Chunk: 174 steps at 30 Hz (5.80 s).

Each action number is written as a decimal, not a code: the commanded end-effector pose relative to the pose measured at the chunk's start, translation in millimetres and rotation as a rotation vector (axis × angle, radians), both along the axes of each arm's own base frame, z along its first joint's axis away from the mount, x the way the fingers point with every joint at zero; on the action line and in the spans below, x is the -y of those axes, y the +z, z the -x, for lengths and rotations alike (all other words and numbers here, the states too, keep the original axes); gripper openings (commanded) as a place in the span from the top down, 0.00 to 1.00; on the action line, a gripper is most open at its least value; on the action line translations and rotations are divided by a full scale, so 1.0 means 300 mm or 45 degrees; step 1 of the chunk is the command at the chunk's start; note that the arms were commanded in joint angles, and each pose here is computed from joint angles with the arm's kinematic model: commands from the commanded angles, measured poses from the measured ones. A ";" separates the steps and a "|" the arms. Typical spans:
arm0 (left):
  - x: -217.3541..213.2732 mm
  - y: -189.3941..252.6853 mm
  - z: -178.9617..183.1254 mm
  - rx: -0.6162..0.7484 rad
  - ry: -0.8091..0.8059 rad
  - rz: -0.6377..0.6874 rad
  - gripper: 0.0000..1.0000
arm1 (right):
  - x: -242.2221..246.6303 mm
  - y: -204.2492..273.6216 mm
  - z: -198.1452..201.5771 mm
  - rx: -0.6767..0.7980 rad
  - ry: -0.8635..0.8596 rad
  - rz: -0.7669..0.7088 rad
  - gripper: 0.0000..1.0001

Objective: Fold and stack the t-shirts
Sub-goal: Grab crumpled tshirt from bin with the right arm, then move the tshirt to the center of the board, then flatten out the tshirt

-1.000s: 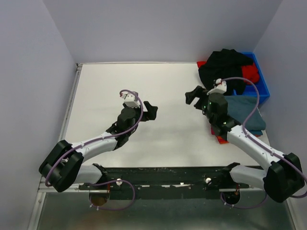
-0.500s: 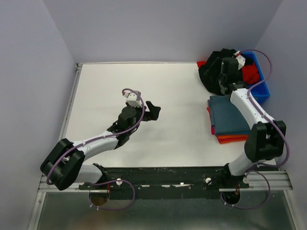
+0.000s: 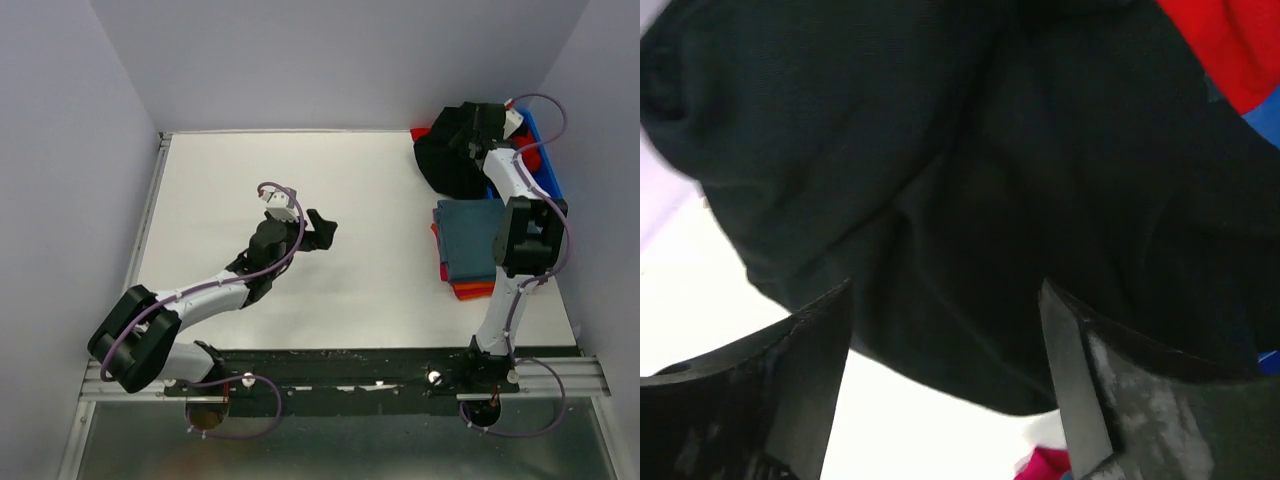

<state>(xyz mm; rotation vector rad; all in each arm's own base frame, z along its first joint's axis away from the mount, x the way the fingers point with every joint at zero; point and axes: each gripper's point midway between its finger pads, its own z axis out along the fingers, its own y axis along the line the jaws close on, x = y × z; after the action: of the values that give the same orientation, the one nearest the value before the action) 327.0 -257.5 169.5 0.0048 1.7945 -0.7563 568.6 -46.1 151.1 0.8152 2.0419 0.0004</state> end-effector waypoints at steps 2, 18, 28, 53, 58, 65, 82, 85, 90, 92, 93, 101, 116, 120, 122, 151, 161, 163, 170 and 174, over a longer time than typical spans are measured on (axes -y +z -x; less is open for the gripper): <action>0.029 0.032 -0.009 0.016 -0.038 0.002 0.01 | 0.042 -0.111 -0.019 -0.107 -0.076 0.005 0.27; 0.008 0.055 -0.001 0.032 -0.009 0.013 0.01 | -0.035 0.449 0.086 0.393 0.133 0.058 0.99; -0.041 0.059 -0.011 0.031 0.084 -0.006 0.01 | -0.541 1.157 0.415 1.029 0.903 0.083 0.99; -0.338 0.161 0.025 0.022 0.576 -0.070 0.01 | -0.860 0.552 0.790 0.539 1.332 -0.236 0.28; -0.385 0.098 0.071 -0.101 0.617 -0.139 0.02 | -0.937 0.234 0.921 0.300 1.458 -0.292 0.31; -0.428 -0.022 0.197 -0.304 0.564 -0.175 0.08 | -0.975 -0.059 1.047 0.014 1.447 -0.227 0.32; -0.378 -0.273 0.310 -0.671 0.437 -0.227 0.05 | -0.794 -0.335 1.007 -0.308 1.096 0.104 0.27; -0.365 -0.292 0.303 -0.704 0.428 -0.240 0.11 | -0.807 -0.363 0.991 -0.350 1.108 0.119 0.35; -0.346 -0.290 0.296 -0.702 0.404 -0.224 0.60 | -0.810 -0.392 0.990 -0.382 1.101 0.119 0.82; -0.351 -0.258 0.285 -0.678 0.418 -0.222 0.88 | -0.801 -0.360 0.982 -0.335 1.079 0.122 0.97; -0.361 -0.238 0.279 -0.664 0.439 -0.226 1.00 | -0.795 -0.340 0.976 -0.310 1.063 0.128 0.99; -0.372 0.062 0.139 -0.428 0.524 -0.152 1.00 | -0.816 -0.128 0.813 -0.192 0.941 0.115 0.99; -0.714 0.883 -0.197 -0.092 0.863 -0.024 1.00 | -0.791 0.733 0.434 0.340 0.930 0.009 0.99; -0.852 1.124 -0.122 0.050 0.984 0.010 1.00 | -0.739 1.052 0.462 0.578 0.946 -0.040 0.99; -0.927 1.195 -0.066 0.088 1.061 0.012 1.00 | -0.693 1.175 0.496 0.688 0.941 -0.073 0.99; -1.014 1.248 -0.257 0.154 1.123 -0.004 1.00 | -0.596 1.177 0.436 0.716 0.935 -0.165 0.99; -0.954 1.556 -0.227 0.570 0.962 0.133 1.00 | -0.574 1.390 0.437 0.945 1.094 -0.231 0.99; -0.956 1.564 -0.196 0.566 0.968 0.136 1.00 | -0.570 1.392 0.469 0.945 1.103 -0.228 0.99; -0.970 1.568 0.100 0.636 1.015 0.178 1.00 | -0.607 1.347 0.710 0.936 1.224 -0.284 0.99; -1.009 1.639 0.359 0.781 1.108 0.195 1.00 | -0.599 1.350 0.856 0.999 1.231 -0.255 0.99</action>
<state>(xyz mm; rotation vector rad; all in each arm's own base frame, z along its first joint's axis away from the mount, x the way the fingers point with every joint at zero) 296.6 29.6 618.9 -0.5432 1.1951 -0.2514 348.9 128.4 546.8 -0.0809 1.5528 0.8843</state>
